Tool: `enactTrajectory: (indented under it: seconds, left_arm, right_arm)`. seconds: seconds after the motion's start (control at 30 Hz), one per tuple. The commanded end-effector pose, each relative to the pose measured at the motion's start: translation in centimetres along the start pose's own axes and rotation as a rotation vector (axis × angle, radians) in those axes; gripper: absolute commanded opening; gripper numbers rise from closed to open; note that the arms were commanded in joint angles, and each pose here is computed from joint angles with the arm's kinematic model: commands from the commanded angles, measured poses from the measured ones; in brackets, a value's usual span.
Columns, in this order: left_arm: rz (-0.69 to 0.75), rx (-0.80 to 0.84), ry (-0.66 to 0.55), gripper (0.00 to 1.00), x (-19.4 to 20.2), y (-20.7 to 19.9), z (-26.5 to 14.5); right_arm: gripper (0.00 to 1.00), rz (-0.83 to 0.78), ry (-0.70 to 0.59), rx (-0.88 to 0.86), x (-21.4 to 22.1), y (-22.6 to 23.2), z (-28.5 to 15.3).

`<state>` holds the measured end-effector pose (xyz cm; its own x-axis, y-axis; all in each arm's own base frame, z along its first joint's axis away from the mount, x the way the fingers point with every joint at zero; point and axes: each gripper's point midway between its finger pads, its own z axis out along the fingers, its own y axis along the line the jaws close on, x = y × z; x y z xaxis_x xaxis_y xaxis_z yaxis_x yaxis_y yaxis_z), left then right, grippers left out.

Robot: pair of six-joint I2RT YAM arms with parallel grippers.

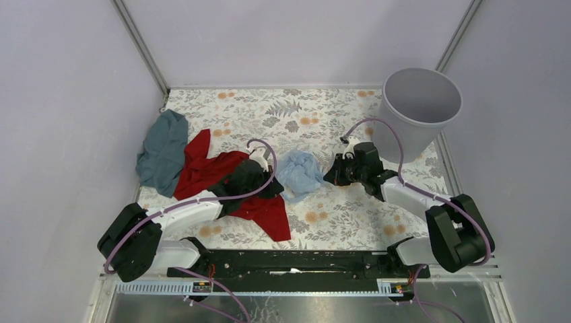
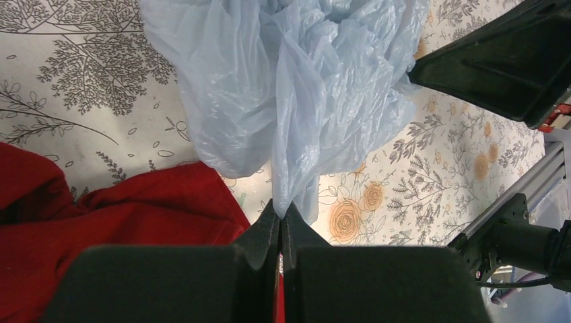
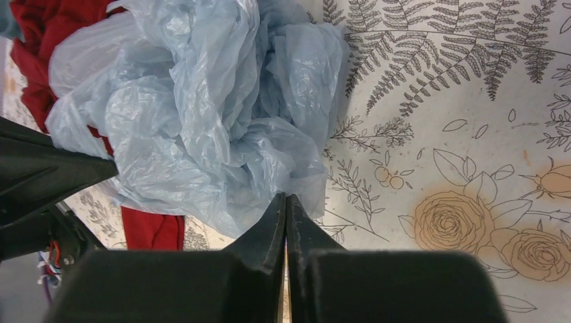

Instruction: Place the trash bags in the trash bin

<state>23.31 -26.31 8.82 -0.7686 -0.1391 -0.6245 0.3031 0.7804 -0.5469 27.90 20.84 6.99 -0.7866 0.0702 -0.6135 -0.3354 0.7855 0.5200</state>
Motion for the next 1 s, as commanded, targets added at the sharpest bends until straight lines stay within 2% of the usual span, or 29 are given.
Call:
enactTrajectory:
  seconds: [0.0,0.2,0.37,0.53,0.67,0.83,0.97]
  left_arm:
    - [0.005,-0.030,-0.048,0.00,-1.2,0.7,-0.1]
    - [-0.030,-0.076,-0.081,0.00,-2.0,2.1,-0.9]
    - [-0.043,-0.069,-0.100,0.00,-2.5,2.4,-1.7]
    - [-0.049,-0.080,-0.098,0.00,-2.3,2.9,-2.0]
    - [-0.046,-0.112,-0.081,0.00,-1.8,3.8,-1.9]
    - [-0.045,-0.139,-0.086,0.00,-1.5,4.9,-2.3]
    - [-0.046,-0.173,-0.128,0.00,-2.2,5.7,-3.1]
  right_arm:
    - [0.00,-0.013,-0.112,-0.039,-2.8,1.6,-1.4]
    - [0.00,0.040,-0.250,0.070,-3.0,0.8,-6.2]
    - [0.00,0.056,-0.301,0.210,-2.4,-1.2,-9.3]
    - [0.00,0.047,-0.361,0.219,-3.0,-0.6,-11.6]
    - [0.00,0.062,-0.423,0.340,-4.3,-2.0,-13.8]
    - [0.00,0.076,-0.509,0.580,-5.8,-4.9,-17.6]
    - [0.00,0.074,-0.600,0.617,-7.0,-4.9,-19.9]
